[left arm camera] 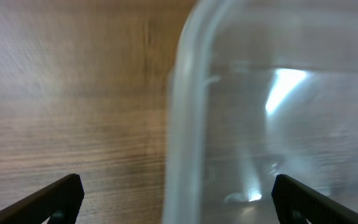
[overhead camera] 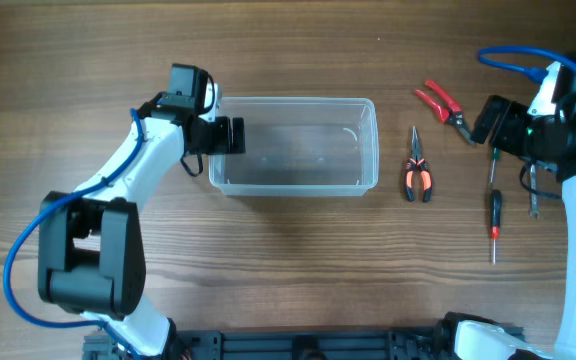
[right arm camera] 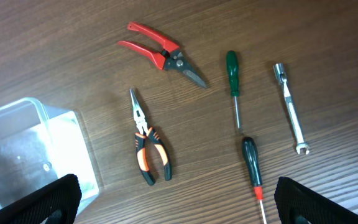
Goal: Pack container
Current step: 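Drag the container to the table center and release it with the left gripper, then grasp the orange-black needle-nose pliers with the right gripper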
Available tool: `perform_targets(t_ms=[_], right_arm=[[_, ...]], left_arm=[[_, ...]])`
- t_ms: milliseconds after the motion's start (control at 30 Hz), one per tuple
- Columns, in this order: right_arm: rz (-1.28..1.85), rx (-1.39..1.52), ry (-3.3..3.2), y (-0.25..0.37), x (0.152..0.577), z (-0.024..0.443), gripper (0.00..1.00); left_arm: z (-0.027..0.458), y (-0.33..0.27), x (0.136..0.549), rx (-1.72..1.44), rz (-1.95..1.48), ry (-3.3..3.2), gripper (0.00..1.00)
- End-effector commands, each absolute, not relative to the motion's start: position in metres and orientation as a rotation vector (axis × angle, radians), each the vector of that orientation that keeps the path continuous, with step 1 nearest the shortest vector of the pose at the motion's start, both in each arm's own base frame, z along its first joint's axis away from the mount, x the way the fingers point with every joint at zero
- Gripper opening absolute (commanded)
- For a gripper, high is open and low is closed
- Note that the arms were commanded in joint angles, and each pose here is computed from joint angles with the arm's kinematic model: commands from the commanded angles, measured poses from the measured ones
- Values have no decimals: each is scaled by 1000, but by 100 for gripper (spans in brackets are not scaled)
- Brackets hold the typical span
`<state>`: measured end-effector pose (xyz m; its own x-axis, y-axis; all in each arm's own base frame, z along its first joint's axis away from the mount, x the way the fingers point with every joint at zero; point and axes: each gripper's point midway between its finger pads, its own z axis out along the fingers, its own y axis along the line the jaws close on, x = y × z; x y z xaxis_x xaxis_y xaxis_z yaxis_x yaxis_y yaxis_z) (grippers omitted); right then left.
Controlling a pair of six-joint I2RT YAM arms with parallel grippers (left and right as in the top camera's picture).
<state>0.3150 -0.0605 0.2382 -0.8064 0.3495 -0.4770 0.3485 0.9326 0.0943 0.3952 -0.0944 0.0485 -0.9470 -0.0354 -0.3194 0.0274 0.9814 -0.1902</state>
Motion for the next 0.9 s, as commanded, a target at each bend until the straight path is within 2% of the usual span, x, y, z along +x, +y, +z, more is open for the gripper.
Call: perform_targets(t_ms=[0,167,300,500,867], right_arm=[[-11,418,2587,-60,316,244,100],[91,331,2575,-41,315,268,100],[121,214,2693,-23,306,247,100],[127,199,2874,-23,309,180,100],[103,46,3015,-28,324,99,100]], left_arm=[[128,-92,430,-3,-267,2581,100],[237,-45,436,-180,-136,2309,100],[280,13,412,-412,-114,2195,100],[285,57,388,-552,-68,2191,100],[277,60,381,-569,-58,2228,100]])
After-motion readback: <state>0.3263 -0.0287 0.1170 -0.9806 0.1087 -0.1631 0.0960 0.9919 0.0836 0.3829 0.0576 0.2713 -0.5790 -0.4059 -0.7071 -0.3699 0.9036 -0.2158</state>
